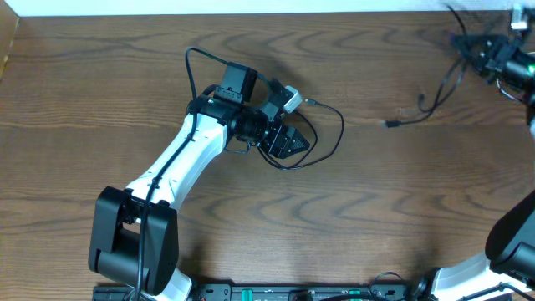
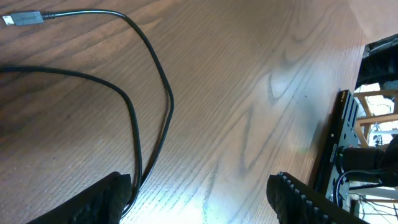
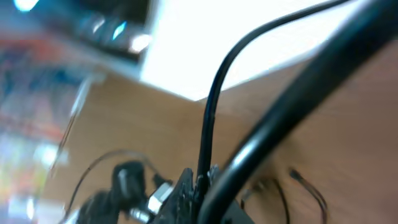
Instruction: Untangle cables
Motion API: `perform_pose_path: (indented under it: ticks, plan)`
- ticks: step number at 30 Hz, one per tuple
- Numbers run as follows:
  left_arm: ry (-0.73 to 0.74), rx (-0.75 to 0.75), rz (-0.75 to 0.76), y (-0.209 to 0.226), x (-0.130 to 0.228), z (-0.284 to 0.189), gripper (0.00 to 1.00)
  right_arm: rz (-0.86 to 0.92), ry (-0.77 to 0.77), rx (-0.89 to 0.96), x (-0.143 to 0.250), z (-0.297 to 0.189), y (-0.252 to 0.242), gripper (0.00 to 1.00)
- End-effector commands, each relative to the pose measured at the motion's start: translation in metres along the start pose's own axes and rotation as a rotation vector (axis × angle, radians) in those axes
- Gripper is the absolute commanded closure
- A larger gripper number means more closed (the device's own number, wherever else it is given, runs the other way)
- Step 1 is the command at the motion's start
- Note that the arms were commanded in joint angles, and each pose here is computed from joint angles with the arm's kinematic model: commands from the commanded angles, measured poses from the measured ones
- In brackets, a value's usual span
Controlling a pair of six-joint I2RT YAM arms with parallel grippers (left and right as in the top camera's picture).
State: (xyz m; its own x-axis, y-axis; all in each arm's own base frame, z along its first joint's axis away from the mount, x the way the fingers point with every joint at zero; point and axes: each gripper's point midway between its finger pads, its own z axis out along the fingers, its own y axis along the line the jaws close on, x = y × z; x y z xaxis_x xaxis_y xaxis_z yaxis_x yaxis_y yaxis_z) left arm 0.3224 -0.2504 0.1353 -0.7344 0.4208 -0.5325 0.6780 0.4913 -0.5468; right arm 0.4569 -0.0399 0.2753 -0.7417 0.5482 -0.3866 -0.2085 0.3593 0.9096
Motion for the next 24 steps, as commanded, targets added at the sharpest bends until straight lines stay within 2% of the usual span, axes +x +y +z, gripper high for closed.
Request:
perform_pose_path:
  ticks: [1,2,4,6,9,13,14,17,20,24]
  plan:
    - [-0.017,0.006,0.004,-0.006,-0.003,-0.006,0.25,-0.014,-0.144,0.469,-0.01,-0.022,-0.085,0.98]
    - [-0.017,0.006,0.004,-0.006,-0.003,-0.006,0.25,-0.003,-0.137,0.584,-0.003,-0.029,-0.103,0.99]
    - [-0.017,0.006,0.004,-0.006,-0.003,-0.006,0.25,-0.008,-0.154,0.587,-0.009,-0.032,-0.097,0.99]
    - [-0.016,0.007,0.002,-0.006,-0.003,-0.006,0.25,0.001,-0.211,0.65,-0.022,-0.045,-0.095,0.98]
    - [-0.016,0.006,0.003,-0.006,-0.003,-0.006,0.25,-0.022,-0.348,0.853,-0.052,-0.084,-0.101,0.99]
    - [-0.016,0.006,0.003,-0.005,-0.003,-0.006,0.25,-0.004,-0.535,1.109,-0.077,-0.148,-0.117,0.99]
    - [-0.016,0.006,0.002,-0.005,-0.003,-0.006,0.25,0.02,-0.601,1.218,-0.079,-0.178,-0.125,0.99]
    - [-0.007,0.008,-0.006,-0.006,0.0,-0.005,0.25,0.114,-0.728,1.386,-0.075,-0.233,-0.137,0.99]
    - [-0.005,0.008,-0.007,-0.006,0.0,-0.005,0.25,0.148,-0.776,1.427,-0.077,-0.262,-0.15,0.99]
    - [-0.005,0.008,-0.004,-0.006,0.0,-0.005,0.25,0.127,-0.791,1.393,-0.091,-0.269,-0.175,0.99]
